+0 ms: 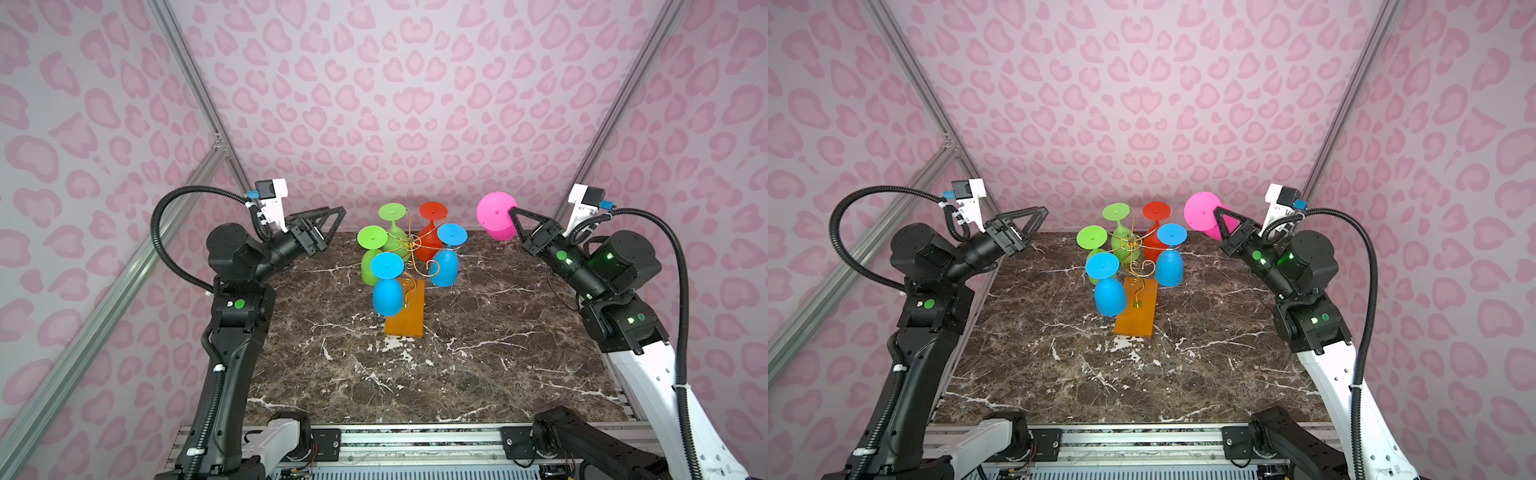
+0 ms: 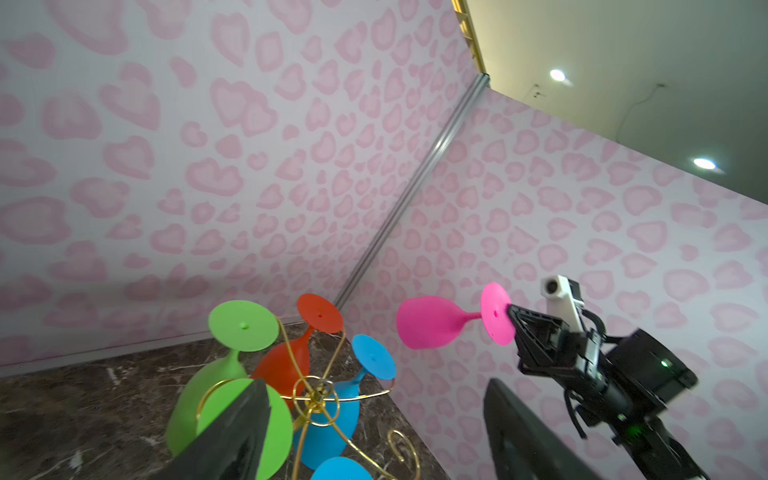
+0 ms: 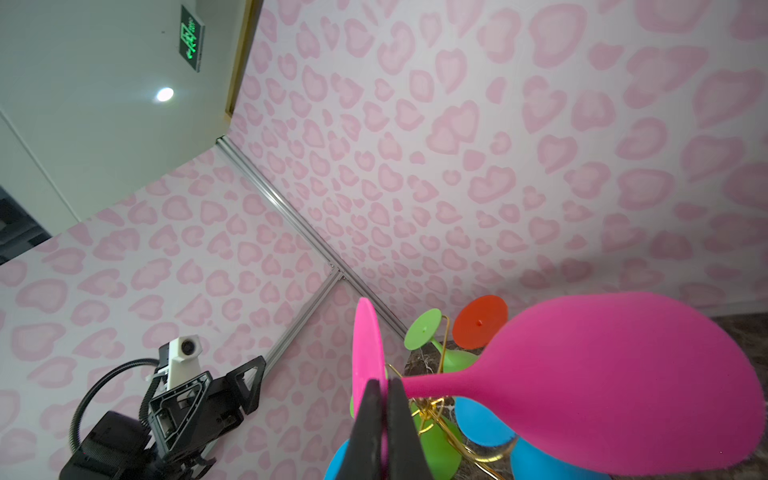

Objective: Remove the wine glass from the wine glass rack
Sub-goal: 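Lift the magenta glass up while the left gripper moves toward it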

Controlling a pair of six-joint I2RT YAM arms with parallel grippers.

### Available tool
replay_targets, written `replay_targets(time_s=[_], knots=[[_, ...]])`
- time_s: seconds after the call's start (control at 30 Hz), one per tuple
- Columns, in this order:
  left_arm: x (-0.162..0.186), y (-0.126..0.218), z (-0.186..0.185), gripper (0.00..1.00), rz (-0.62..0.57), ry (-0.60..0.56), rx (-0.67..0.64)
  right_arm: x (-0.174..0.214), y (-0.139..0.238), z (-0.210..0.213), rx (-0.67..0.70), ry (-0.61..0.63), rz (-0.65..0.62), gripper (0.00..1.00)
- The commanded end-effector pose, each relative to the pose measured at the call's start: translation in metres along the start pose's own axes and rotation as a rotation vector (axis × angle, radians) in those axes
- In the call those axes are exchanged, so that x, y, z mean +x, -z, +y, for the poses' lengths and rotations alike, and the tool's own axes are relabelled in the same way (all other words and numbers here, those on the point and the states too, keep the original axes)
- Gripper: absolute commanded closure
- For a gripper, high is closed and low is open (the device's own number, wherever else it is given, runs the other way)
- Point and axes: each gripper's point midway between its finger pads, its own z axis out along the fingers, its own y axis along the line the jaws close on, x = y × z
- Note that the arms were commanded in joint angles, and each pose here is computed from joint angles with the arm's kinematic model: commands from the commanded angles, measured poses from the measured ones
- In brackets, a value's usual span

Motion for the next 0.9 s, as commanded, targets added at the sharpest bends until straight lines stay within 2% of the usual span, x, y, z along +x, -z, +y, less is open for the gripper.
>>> replay_targets(time_s=[0.0,0.13,0.27,0.7,0.87], knots=[[0.008,-0.014,-0.033,0.2,0.098,0.002,0.165,-0.004,-0.016,0.045,-0.167,0.135,0.018,1.0],[0.02,-0.032,-0.05,0.25,0.186,0.038,0.266,0.007,-0.036,0.082,-0.292,0.196,0.087,1.0],[0.027,-0.044,-0.063,0.28,0.228,0.052,0.324,0.021,-0.051,0.099,-0.372,0.191,0.138,1.0],[0.033,-0.073,-0.074,0.32,0.284,0.095,0.398,0.054,-0.087,0.098,-0.388,0.118,0.184,1.0],[0.036,-0.083,-0.067,0.39,0.297,0.124,0.394,0.061,-0.101,0.091,-0.365,0.075,0.187,1.0]])
